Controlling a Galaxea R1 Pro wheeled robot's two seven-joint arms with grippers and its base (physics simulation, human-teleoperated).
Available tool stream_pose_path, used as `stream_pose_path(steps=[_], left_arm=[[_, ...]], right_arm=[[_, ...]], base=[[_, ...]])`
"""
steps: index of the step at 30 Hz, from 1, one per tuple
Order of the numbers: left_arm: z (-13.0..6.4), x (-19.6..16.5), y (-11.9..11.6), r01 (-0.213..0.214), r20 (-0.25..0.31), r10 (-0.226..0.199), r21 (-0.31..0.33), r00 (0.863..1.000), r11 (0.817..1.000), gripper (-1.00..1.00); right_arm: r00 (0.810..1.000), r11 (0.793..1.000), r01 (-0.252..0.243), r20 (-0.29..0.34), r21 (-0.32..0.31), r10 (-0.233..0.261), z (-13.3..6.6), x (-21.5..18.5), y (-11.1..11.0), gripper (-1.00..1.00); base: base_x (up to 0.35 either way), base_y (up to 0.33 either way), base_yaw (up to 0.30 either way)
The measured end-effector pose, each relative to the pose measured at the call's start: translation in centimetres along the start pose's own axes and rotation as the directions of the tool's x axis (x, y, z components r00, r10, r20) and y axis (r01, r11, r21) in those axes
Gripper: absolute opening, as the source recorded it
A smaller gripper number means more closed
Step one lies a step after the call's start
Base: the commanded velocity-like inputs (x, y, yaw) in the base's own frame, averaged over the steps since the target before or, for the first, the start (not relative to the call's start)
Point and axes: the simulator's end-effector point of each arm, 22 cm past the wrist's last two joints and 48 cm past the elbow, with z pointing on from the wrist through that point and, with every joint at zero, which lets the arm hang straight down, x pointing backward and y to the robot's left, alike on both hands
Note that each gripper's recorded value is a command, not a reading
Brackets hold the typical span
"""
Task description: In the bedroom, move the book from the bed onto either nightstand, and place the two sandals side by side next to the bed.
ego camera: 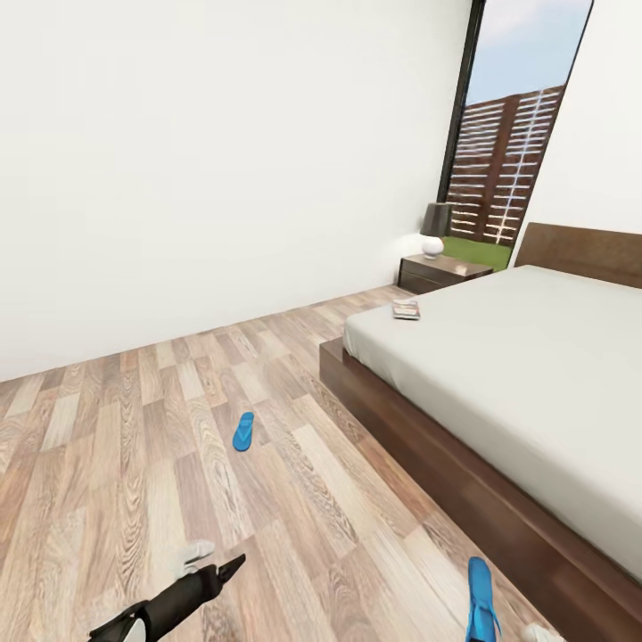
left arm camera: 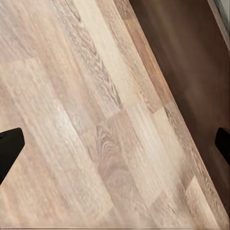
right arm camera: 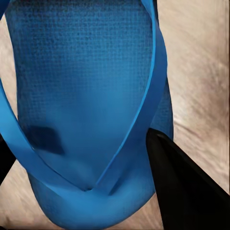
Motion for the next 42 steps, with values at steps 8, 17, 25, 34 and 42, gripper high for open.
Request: stream_pose_path(steps=[8,17,25,34,42], left_arm=[[1.2,4.3,0.6,-0.069,-0.079,0.063,-0.076,0.995,0.995,1.00],[1.8,5.1,-0.1,-0.120,-0.040,0.117,-0.076,0.992,0.990,1.00],[1.7,4.9,0.1,-0.116,-0.033,0.114,-0.080,0.993,0.990,1.00],[1.6,4.8,0.2,-0.115,-0.030,0.112,-0.083,0.993,0.990,1.00],[1.7,4.9,0.2,-0.115,-0.032,0.112,-0.082,0.993,0.990,1.00]], right_arm=[[1.000,0.999,0.019,-0.017,0.040,-0.018,0.6,0.8,-0.2,-1.00],[0.998,0.998,0.052,-0.043,0.038,-0.051,0.5,1.4,-0.2,-1.00],[0.998,0.998,0.052,-0.042,0.042,-0.050,0.5,1.4,-0.3,-1.00],[0.998,0.998,0.052,-0.042,0.041,-0.051,0.5,1.4,-0.3,-1.00],[0.998,0.998,0.051,-0.044,0.038,-0.050,0.5,1.4,-0.2,-1.00]], base=[[0.000,0.000,0.000],[0.000,0.000,0.000],[0.066,0.000,0.000],[0.299,0.000,0.060],[0.114,0.000,0.264]])
